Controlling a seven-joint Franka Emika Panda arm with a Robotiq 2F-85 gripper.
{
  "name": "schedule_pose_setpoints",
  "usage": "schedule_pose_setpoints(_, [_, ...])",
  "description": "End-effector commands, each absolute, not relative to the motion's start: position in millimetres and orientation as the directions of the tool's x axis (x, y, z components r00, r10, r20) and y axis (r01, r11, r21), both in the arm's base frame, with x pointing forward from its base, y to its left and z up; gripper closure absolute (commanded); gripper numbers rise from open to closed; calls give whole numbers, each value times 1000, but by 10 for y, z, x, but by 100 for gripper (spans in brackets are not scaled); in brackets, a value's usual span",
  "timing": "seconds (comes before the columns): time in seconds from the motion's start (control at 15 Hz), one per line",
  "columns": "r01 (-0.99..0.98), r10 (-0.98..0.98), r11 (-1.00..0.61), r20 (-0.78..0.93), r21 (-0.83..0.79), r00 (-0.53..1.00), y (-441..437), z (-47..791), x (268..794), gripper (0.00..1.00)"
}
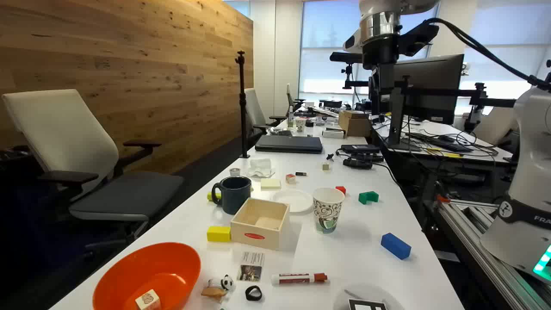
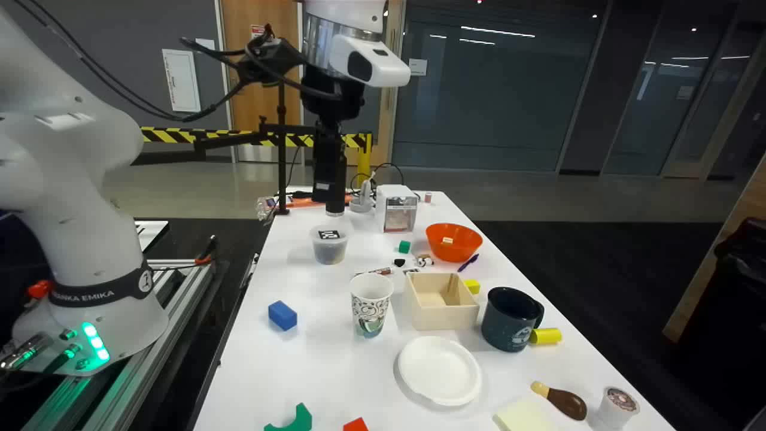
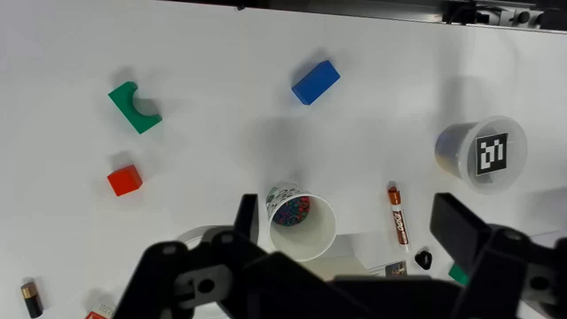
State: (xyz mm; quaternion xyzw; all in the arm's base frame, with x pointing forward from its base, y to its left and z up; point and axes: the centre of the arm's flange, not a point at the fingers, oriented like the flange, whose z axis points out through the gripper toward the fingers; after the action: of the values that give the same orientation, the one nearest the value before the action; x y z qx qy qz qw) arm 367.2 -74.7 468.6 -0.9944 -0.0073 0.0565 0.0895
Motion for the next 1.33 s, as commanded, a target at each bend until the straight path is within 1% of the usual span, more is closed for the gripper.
schedule_pose_setpoints(0.0, [4, 25, -984, -111, -179, 994, -747, 4687, 3673, 0])
schedule_pose_setpoints(0.27, [4, 25, -984, -111, -179, 994, -747, 4688, 3673, 0])
schedule_pose_setpoints(0.47, [-3, 21, -984, -135, -176, 991, -747, 4274, 3683, 0])
schedule_pose_setpoints(0.8, [15, 34, -984, -104, -178, 994, -631, 3482, 3729, 0])
schedule_pose_setpoints(1.07, [76, 87, -977, -51, -198, 995, -455, 3171, 3775, 0])
schedule_pose_setpoints(1.13, [41, 56, -985, -84, -166, 995, -531, 3313, 3750, 0])
schedule_pose_setpoints(1.27, [57, 71, -984, -79, -170, 994, -481, 3224, 3764, 0])
